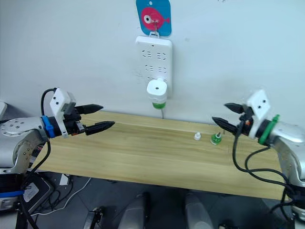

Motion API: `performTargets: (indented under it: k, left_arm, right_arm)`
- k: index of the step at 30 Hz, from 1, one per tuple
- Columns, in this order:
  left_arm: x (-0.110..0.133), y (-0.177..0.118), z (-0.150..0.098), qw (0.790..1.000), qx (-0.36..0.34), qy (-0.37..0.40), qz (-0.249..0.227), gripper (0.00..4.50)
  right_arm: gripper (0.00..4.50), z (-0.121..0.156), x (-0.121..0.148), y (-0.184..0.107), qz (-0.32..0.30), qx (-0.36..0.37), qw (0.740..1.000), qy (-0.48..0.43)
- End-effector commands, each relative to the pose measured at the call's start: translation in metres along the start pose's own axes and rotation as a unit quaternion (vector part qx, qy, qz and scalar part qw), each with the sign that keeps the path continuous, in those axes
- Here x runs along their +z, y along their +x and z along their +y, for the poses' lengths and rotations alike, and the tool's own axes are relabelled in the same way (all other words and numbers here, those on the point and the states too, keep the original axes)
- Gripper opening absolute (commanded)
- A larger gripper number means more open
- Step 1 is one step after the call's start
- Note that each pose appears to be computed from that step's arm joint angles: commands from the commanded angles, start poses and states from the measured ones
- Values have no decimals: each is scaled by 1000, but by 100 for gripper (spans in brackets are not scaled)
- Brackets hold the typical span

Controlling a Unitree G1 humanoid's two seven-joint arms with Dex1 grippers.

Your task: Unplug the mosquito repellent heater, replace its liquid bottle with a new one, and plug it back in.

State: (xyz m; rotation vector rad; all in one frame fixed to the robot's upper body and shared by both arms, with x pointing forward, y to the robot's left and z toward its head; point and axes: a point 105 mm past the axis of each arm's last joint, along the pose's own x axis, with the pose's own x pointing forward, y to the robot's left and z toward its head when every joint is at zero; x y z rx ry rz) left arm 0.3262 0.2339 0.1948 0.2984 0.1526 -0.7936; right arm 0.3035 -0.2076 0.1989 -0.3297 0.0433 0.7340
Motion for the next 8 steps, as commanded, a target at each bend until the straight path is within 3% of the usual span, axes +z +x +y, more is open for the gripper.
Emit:
performTargets:
  k: [1, 8]
  left_arm:
    - [7, 1, 6, 1000, 9, 26, -11, 450]
    - [4, 8, 2, 999, -9, 30, -15, 450]
  right_arm:
    - [447, -8, -3, -13, -9, -23, 1000, -18]
    - [447, -10, -14, -17, -3, -45, 999, -9]
